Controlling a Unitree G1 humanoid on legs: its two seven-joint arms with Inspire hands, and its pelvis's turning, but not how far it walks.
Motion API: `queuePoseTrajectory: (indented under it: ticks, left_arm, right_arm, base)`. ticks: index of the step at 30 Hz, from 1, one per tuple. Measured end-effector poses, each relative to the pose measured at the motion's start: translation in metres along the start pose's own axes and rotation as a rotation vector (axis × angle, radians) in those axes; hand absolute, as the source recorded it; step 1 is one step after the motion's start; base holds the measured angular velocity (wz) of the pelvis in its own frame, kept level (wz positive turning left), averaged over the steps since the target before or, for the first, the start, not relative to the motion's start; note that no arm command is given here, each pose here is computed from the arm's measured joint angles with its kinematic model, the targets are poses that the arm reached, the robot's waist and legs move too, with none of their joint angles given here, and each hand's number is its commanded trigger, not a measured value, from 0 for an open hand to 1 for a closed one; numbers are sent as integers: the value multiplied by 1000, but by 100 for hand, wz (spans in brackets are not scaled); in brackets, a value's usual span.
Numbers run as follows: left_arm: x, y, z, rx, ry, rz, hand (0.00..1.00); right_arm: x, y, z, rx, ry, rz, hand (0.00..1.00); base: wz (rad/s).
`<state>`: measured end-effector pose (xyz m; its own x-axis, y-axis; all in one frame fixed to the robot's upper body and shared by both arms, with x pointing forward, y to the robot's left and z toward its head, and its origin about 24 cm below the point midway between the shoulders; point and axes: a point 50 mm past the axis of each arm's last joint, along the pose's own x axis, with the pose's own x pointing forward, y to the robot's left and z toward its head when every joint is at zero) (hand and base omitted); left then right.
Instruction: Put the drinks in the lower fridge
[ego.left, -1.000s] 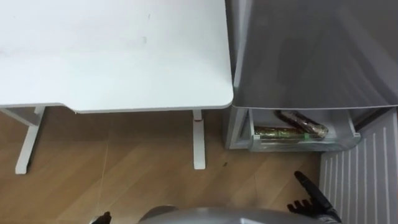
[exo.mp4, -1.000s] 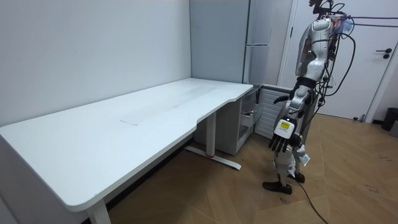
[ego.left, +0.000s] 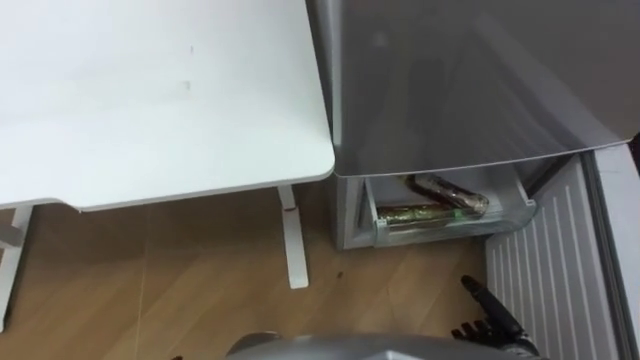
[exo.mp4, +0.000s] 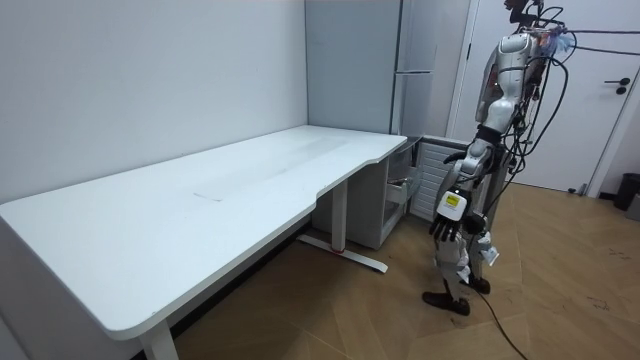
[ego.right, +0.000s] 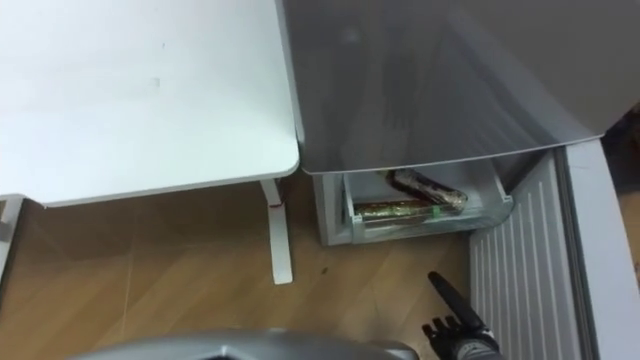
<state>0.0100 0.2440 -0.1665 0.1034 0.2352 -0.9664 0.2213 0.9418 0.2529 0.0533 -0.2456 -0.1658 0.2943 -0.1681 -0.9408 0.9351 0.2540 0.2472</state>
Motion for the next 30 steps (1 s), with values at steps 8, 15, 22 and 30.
queuePoseTrajectory:
  ticks: [8, 15, 22, 30]
  left_arm:
    - [0, 1, 1, 1, -15, 27, 0]
    - [2, 8, 37, 15, -96, 37, 0]
    - [-1, 11, 98, 76, -250, 38, 0]
    - [-5, 21, 122, 22, -307, 74, 0]
  right_arm:
    - [0, -2, -1, 34, -4, -1, 0]
    - [6, 47, 9, 106, -27, 119, 0]
    - [6, 118, 20, 168, -36, 251, 0]
    - [-3, 163, 47, 249, -84, 339, 0]
  base:
    - [5]
    - [4]
    - [12]
    - [6]
